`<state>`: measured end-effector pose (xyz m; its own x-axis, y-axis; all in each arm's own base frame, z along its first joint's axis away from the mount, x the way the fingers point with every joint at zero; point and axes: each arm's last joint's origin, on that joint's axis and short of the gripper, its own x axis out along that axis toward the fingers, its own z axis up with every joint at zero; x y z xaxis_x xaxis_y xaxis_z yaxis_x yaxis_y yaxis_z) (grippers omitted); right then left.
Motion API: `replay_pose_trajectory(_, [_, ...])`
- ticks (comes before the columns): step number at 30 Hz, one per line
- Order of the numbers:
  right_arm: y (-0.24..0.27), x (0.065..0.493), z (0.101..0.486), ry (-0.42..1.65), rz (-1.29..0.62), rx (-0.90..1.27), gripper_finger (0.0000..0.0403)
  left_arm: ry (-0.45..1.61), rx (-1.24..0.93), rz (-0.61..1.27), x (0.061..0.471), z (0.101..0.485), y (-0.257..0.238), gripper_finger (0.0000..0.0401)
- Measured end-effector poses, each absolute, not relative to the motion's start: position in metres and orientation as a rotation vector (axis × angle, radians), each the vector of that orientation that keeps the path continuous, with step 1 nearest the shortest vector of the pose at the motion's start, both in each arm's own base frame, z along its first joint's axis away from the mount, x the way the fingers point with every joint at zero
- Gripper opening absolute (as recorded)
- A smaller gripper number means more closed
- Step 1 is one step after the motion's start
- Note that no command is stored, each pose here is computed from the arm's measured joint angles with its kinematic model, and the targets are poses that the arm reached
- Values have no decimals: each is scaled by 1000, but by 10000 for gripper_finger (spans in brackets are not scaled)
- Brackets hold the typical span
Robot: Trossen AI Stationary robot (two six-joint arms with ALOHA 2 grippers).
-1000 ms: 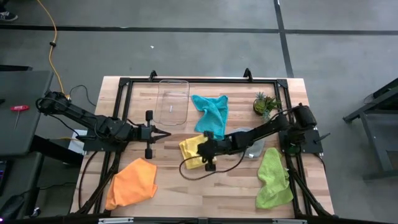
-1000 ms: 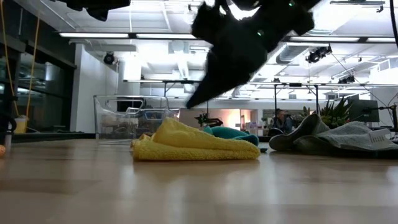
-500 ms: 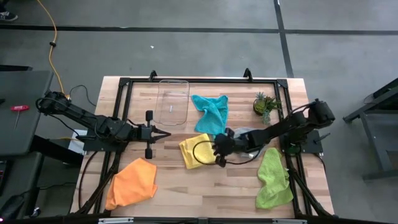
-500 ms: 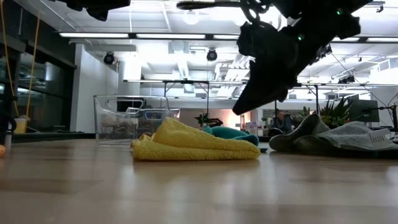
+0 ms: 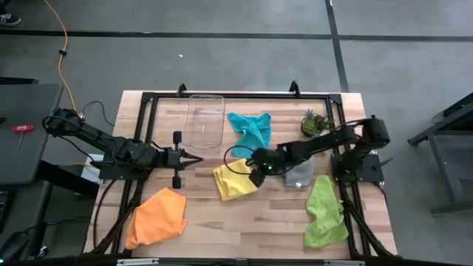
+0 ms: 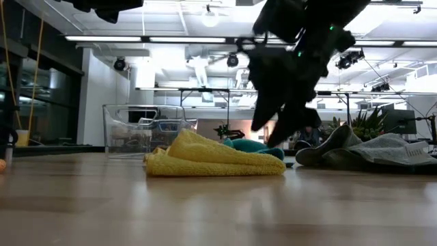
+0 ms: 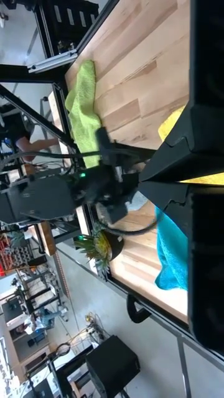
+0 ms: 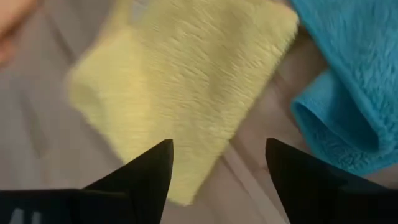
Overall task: Fold microfiber towels
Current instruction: Move the folded yellow microfiber cloth to the top middle of the table
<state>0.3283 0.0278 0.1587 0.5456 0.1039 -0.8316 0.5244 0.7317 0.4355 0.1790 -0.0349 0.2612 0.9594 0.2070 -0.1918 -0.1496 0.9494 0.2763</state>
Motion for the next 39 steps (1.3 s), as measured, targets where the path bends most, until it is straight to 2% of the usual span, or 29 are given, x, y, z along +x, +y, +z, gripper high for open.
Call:
replay_pose_trajectory(10, [34, 349, 150, 995, -312, 800, 250, 219, 262, 183, 179, 261, -35, 0])
replay_pose_trajectory(19, [36, 345, 143, 1022, -428, 785, 250, 219, 262, 184, 179, 261, -35, 0])
replay_pose_trajectory(39, [46, 357, 129, 934, -472, 915, 246, 221, 262, 183, 179, 261, -35, 0])
